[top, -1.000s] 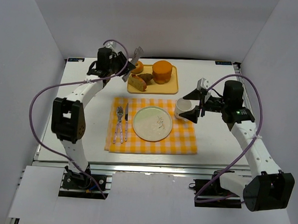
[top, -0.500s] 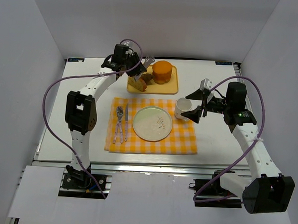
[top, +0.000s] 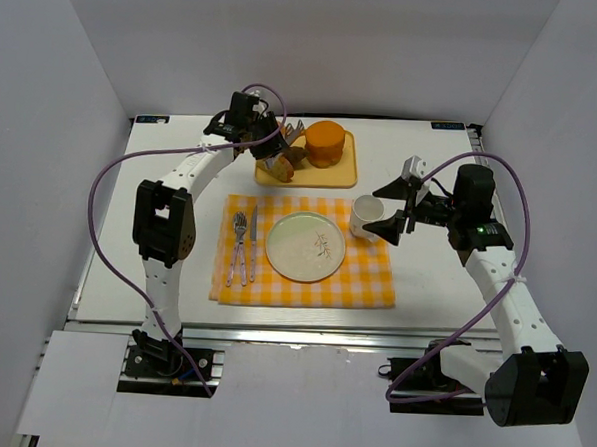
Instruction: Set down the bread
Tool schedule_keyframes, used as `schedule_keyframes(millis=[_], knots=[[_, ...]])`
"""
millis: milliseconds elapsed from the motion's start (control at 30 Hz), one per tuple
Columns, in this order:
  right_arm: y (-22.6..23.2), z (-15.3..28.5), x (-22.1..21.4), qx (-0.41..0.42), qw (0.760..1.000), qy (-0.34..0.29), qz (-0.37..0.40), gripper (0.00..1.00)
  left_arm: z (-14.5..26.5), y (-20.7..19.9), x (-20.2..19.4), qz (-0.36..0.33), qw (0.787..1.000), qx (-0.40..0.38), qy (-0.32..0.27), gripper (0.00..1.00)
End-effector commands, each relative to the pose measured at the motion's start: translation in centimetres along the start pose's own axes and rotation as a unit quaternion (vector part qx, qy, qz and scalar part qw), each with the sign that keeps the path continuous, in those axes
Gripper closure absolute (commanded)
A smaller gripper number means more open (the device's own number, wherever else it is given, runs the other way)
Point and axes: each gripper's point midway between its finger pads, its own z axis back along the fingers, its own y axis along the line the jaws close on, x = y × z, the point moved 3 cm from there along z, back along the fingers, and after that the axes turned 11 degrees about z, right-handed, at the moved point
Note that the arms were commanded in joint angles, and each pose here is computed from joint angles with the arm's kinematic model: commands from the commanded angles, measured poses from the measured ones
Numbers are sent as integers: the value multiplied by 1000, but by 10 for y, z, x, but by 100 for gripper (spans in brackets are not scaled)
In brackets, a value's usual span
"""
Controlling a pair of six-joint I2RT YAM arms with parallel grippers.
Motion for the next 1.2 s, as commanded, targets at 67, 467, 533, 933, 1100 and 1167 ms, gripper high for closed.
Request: schedule_keyframes(millis=[67, 467, 533, 933, 1100, 1167], knots=[[0, 1, 5, 1, 1000, -12, 8, 11, 18, -26, 12, -11, 999, -39, -18, 50], [0, 1, 5, 3, 1000, -14, 5, 11, 29, -30, 6, -13, 998, -54, -7, 50], [0, 1, 6, 3, 1000, -15, 6, 11, 27, -28, 0, -11, 998, -58, 6, 50], [0, 1, 6, 4, 1000, -17, 3, 11, 27, -37, -6, 3, 995, -93, 22, 48], [0, 1, 6, 4, 1000, -17, 3, 11, 30, -45, -5, 14, 993, -113, 23, 48], [0, 1, 6, 4, 1000, -17, 3, 11, 30, -46, -6, 15, 993, -114, 24, 48]])
